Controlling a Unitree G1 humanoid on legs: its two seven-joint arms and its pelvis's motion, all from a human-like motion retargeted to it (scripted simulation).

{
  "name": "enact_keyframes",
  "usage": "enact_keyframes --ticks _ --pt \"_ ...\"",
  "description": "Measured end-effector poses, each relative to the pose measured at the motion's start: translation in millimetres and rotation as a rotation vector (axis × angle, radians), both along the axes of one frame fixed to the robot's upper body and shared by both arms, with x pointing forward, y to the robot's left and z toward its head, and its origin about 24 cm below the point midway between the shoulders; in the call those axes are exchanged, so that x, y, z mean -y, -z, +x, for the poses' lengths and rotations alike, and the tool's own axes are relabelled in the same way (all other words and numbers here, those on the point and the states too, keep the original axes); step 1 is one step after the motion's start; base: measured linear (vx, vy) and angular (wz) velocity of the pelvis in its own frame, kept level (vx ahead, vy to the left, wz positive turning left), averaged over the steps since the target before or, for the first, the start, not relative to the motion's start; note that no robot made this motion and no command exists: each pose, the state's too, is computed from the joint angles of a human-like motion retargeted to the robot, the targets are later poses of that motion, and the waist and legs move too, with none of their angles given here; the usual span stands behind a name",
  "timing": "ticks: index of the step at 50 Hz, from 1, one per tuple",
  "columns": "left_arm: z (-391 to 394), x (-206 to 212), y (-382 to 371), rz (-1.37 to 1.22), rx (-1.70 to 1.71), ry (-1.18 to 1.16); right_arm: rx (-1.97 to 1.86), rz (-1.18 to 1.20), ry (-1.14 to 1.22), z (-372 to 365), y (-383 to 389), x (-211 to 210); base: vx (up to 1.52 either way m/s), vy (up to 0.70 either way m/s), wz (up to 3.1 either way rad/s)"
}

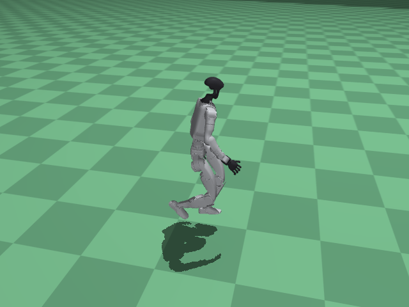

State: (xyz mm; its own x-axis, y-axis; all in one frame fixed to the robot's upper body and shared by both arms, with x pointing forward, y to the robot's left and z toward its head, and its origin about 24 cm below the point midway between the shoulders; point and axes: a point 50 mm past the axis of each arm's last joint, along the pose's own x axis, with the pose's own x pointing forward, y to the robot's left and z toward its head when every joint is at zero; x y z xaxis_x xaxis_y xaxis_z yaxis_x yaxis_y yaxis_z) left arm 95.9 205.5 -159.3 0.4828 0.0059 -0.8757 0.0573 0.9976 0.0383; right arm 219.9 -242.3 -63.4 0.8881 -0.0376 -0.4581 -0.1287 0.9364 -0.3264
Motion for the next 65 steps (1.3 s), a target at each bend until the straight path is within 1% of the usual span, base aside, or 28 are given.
enact_keyframes --ticks 5,9,14,18,23,28,32,37,40,42,46,51,58,62,65 --pt "14 10 -2 0.001 0.032 0.051 -0.128 -0.021 0.001 -21 21 3 -0.55 -0.04 -0.25" --pt "25 10 -5 0.017 0.062 0.056 -0.259 -0.048 0.032 -51 43 8 -0.63 -0.04 -0.31" --pt "25 -7 -8 0.094 0.082 0.044 -0.374 -0.071 0.124 -94 60 22 -0.63 -0.05 -0.53" --pt "28 -23 -14 0.181 0.12 0.025 -0.342 -0.098 0.222 -106 55 39 -0.58 -0.04 -0.51" --pt "45 -39 -27 0.279 0.216 -0.022 -0.149 -0.138 0.3 -79 31 50 -0.54 -0.03 -0.27" --pt "71 -40 -42 0.322 0.337 -0.032 0.071 -0.134 0.267 -29 0 38 -0.57 -0.02 -0.04" --pt "74 -26 -41 0.286 0.35 0.0 0.166 -0.113 0.159 4 -17 14 -0.63 -0.02 0.13" --pt "54 -6 -26 0.188 0.261 0.08 0.215 -0.109 -0.041 29 -33 -18 -0.6 -0.03 0.01" --pt "39 0 -19 0.146 0.202 0.133 0.255 -0.13 -0.121 38 -44 -29 -0.55 -0.04 -0.14" --pt "33 1 -16 0.136 0.181 0.154 0.289 -0.154 -0.131 43 -50 -31 -0.49 -0.05 -0.15" --pt "29 -2 -17 0.153 0.199 0.171 0.366 -0.198 -0.068 49 -62 -24 -0.42 -0.05 -0.1" --pt "38 -9 -28 0.214 0.298 0.142 0.413 -0.275 0.085 48 -69 3 -0.35 -0.06 -0.16" --pt "74 -12 -54 0.304 0.506 0.066 0.267 -0.389 0.261 25 -40 43 -0.3 -0.06 0.01" --pt "92 -3 -70 0.299 0.615 0.068 0.137 -0.389 0.254 9 -16 46 -0.21 -0.03 -0.08" --pt "102 2 -82 0.291 0.691 0.079 0.077 -0.381 0.183 4 -7 41 -0.19 0.01 -0.31"
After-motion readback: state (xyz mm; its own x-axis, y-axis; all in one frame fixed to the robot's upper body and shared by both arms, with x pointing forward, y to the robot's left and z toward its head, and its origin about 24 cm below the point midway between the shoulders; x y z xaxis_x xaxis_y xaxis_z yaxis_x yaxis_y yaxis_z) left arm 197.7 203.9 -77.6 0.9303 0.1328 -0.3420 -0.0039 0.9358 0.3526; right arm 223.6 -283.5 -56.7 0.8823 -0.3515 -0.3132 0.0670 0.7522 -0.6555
